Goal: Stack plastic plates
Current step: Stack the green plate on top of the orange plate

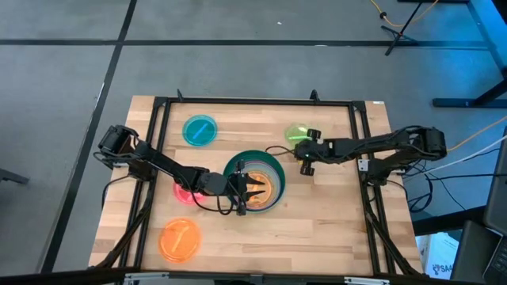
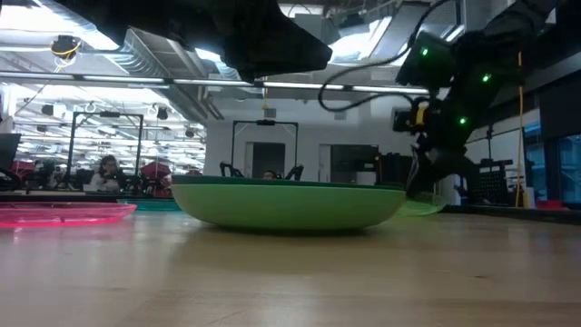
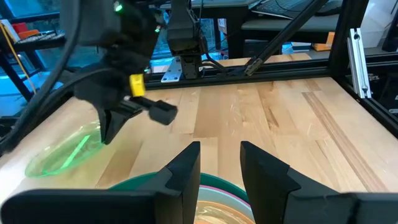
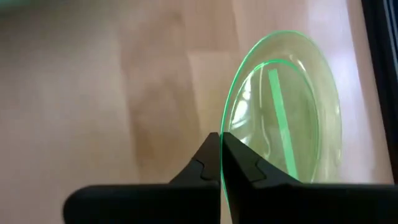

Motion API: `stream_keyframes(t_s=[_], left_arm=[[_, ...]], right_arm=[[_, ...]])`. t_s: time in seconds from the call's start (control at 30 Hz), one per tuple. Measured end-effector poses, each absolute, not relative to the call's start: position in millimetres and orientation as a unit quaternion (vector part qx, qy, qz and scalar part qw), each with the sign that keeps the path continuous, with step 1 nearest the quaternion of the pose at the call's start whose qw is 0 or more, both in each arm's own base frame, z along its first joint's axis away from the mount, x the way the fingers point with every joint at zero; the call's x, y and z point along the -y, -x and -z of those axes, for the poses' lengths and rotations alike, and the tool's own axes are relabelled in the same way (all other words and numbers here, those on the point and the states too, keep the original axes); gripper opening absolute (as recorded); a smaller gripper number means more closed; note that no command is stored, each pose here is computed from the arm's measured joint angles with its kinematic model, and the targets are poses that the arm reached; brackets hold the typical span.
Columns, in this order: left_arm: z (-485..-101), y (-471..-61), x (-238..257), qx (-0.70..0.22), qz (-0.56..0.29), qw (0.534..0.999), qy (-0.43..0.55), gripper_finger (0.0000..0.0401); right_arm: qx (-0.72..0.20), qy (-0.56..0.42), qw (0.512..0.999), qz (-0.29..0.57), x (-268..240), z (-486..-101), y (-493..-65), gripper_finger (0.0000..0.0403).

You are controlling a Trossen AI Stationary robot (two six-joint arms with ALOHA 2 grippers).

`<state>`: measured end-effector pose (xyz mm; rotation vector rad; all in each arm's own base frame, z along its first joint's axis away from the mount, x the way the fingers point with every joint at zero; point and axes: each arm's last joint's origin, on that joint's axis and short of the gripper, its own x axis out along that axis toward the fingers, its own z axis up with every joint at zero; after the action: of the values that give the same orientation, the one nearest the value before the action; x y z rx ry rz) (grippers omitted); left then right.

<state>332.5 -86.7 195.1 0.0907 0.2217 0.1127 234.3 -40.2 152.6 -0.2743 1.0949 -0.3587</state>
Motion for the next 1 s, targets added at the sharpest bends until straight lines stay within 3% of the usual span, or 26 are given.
stream_keyframes(t_s=[0.8, 1.0], left_arm=[[-201, -328, 95, -0.106, -0.047, 0.992, -0.060, 0.0107], [-204, -325, 97, -0.107, -0.056, 0.990, -0.074, 0.0107]], right_arm=[[-0.320, 0.216, 0.921, 0.044, -39, -185, -257, 0.0001], [-0.275, 0.189, 0.942, -0.036, -52, -187, -263, 0.0001]])
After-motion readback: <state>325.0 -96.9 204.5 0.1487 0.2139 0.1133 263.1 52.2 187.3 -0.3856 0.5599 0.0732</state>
